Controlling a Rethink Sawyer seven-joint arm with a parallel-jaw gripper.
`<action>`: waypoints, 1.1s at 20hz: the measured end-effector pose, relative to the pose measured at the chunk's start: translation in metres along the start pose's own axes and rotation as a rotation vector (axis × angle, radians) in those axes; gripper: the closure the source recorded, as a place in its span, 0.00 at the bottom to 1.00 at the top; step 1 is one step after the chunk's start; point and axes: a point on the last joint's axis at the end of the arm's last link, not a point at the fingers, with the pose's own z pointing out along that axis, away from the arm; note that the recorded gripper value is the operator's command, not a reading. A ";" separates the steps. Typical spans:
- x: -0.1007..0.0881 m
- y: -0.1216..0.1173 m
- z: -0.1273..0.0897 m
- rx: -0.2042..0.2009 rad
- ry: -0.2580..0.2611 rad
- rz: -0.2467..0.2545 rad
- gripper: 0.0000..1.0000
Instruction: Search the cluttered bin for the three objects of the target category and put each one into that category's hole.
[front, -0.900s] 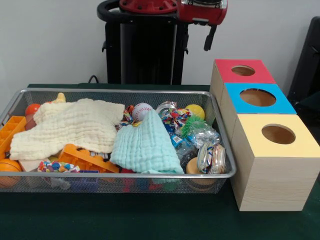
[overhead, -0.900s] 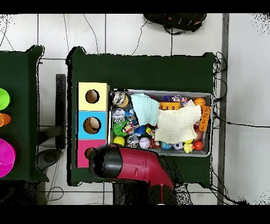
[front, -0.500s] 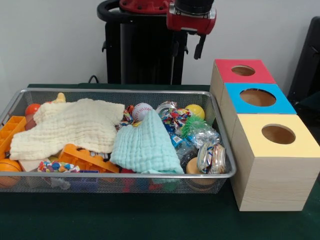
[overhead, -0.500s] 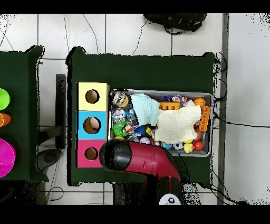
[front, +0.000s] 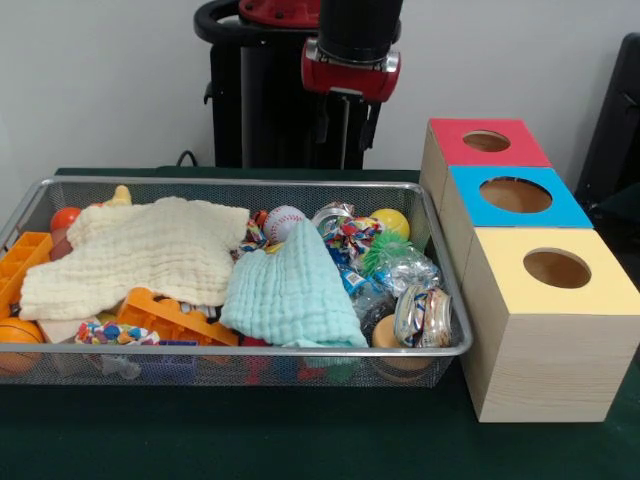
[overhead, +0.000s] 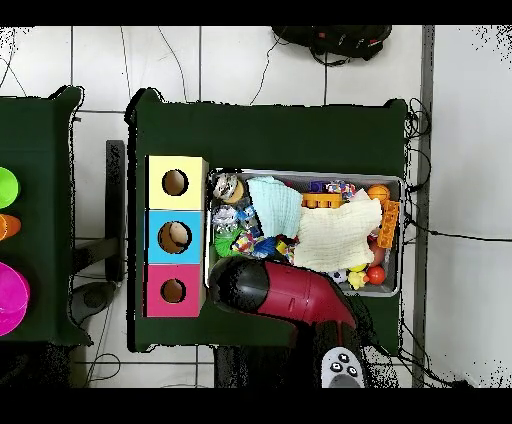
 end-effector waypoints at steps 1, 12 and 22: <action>-0.001 0.000 0.003 0.001 -0.005 0.001 0.00; -0.004 0.013 0.044 0.009 -0.037 -0.020 0.00; 0.000 0.048 0.049 0.013 -0.070 -0.080 0.00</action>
